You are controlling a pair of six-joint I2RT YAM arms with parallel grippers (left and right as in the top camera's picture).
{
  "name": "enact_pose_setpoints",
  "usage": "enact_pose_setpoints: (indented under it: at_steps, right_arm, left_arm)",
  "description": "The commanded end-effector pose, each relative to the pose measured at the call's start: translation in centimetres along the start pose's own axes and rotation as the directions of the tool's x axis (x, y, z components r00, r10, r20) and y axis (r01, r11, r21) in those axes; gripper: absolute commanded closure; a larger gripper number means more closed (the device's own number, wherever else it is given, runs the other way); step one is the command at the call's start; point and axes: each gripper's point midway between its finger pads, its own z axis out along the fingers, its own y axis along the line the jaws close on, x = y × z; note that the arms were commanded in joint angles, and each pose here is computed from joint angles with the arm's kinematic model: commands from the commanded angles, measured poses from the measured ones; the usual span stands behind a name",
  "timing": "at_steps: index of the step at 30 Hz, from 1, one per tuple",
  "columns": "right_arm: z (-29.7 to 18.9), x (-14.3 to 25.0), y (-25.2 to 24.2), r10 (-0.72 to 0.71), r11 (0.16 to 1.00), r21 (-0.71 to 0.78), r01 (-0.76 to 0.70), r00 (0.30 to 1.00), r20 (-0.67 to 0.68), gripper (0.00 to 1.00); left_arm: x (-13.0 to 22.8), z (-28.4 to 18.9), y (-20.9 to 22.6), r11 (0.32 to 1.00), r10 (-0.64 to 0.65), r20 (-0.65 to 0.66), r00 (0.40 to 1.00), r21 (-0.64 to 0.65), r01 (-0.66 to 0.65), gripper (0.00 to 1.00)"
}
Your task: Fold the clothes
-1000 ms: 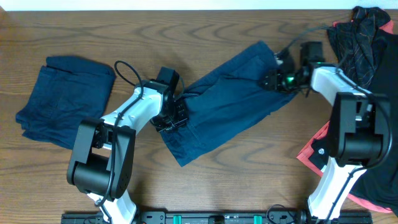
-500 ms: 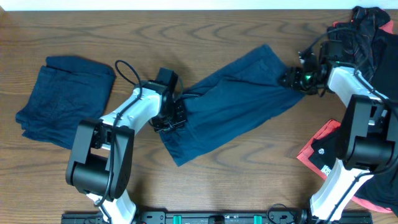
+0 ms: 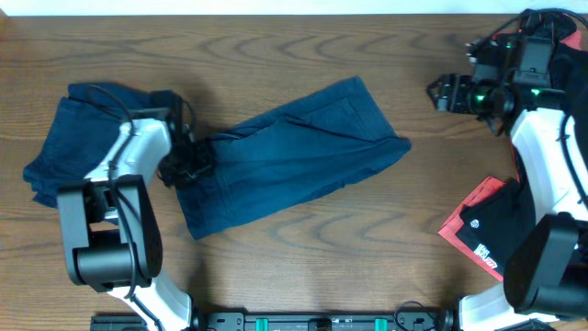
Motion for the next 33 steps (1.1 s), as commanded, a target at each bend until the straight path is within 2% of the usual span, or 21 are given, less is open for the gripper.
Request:
enact_pose_setpoints:
  at_steps: [1,3,6,12,17,20,26,33]
  right_arm:
    - [1.2,1.2,3.7,-0.192,0.977,-0.103,0.188,0.981,-0.034,0.25]
    - [2.3,2.0,5.4,-0.288,0.951,-0.136,0.279,0.956,-0.052,0.22]
    - [4.5,3.1,7.6,-0.413,0.899,-0.184,0.397,0.909,-0.057,0.16]
    - [10.2,5.0,7.5,-0.418,0.902,-0.171,0.397,0.902,-0.108,0.12]
    - [14.0,6.2,7.9,-0.407,0.9,-0.213,0.38,0.908,-0.102,0.22]
    - [15.3,6.1,8.8,-0.423,0.889,-0.223,0.399,0.904,-0.068,0.23]
    - [16.0,5.7,10.7,-0.47,0.866,-0.207,0.455,0.882,-0.026,0.22]
    - [16.2,6.0,10.5,-0.475,0.869,-0.182,0.46,0.879,-0.045,0.3]
  left_arm:
    - [-1.5,-3.4,-1.9,0.993,0.07,0.074,0.995,0.089,-0.077,0.58]
    - [-1.0,-4.8,-3.2,0.984,0.089,0.096,0.991,0.143,-0.102,0.56]
    - [-0.1,-6.2,-4.6,0.977,0.129,0.123,0.984,0.156,-0.148,0.56]
    - [1.5,-6.0,-6.7,0.966,0.194,0.111,0.975,0.154,-0.21,0.56]
    - [2.6,-4.4,-7.2,0.97,0.191,0.069,0.979,0.143,-0.199,0.56]
    - [3.0,-3.0,-7.1,0.972,0.182,0.052,0.982,0.139,-0.187,0.56]
    - [3.3,-1.1,-6.7,0.979,0.164,0.017,0.986,0.124,-0.164,0.56]
    - [3.8,0.9,-6.1,0.982,0.157,-0.024,0.987,0.11,-0.153,0.56]
